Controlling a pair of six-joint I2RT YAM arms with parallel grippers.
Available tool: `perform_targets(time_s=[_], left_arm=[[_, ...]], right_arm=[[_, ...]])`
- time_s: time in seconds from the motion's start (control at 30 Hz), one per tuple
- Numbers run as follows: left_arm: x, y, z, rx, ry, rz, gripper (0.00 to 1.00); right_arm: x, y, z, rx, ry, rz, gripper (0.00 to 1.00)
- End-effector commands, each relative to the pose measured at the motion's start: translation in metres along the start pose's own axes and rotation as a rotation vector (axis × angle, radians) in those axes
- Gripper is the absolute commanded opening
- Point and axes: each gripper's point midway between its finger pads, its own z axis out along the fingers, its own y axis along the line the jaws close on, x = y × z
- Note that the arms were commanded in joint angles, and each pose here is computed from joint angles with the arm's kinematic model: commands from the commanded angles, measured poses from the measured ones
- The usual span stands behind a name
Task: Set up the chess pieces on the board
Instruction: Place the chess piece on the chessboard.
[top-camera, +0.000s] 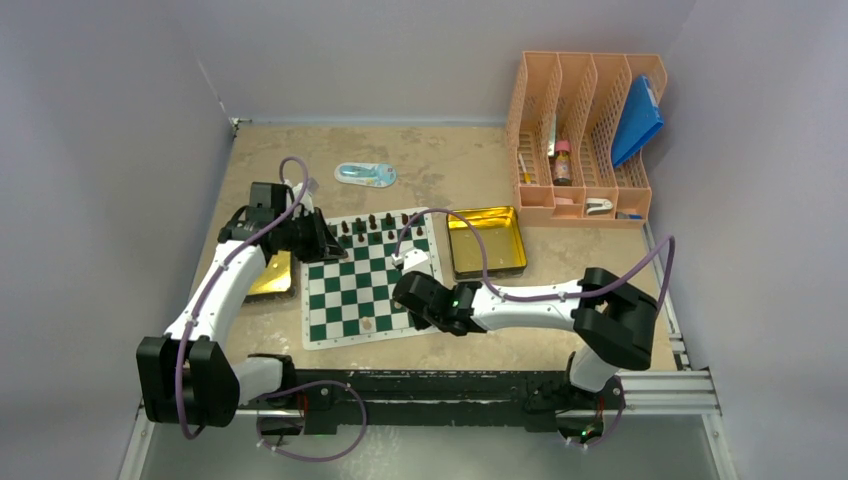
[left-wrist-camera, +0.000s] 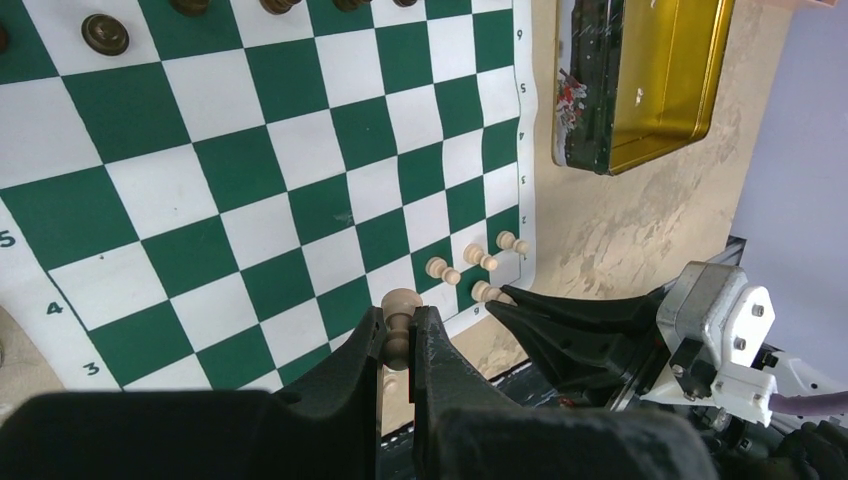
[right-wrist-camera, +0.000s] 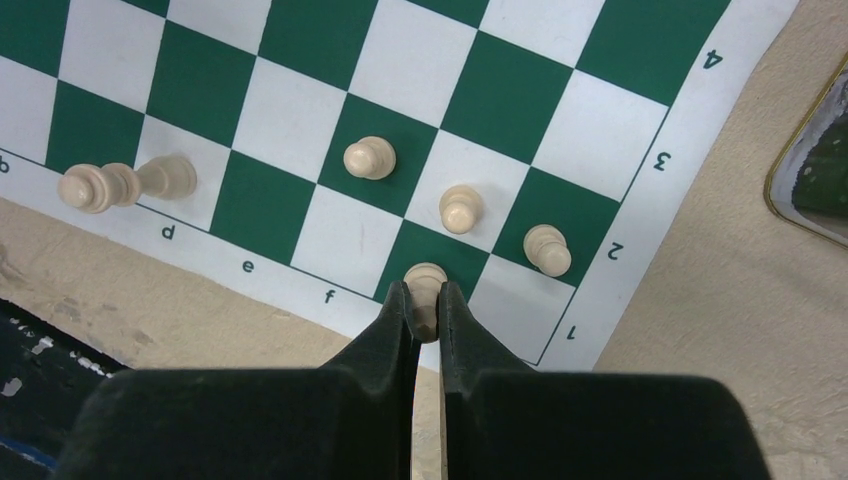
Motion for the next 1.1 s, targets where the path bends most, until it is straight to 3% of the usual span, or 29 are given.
perform_targets(time_s=[0.0,0.37,0.57,0.9,1.07], left_arm=[[-0.007,-0.010,-0.010,0.035,-0.037,0.059,0.02],[-0.004,-0.017,-0.013,0.063,-0.011,0.068,0.04],[-0.003,-0.019,-0.017,0.066,-0.024,0.068,0.07],[-0.003,-0.025,-0.016,0.095,0.013,0.075,0.08],[0.005,-0.034,-0.006,0.126,0.064,0.094,0.08]], right_arm=[[-0.012,0.004,-0.005,0.015,-0.029,0.010,0.07],[0.001,0.011,0.003,0.003,0.027,-0.002,0.14],[-0.004,0.014,0.000,-0.007,0.020,0.001,0.25],[-0.023,0.015,-0.032,-0.040,-0.019,0.056,0.44],[-0.053,0.020,-0.064,-0.105,-0.115,0.095,0.51]])
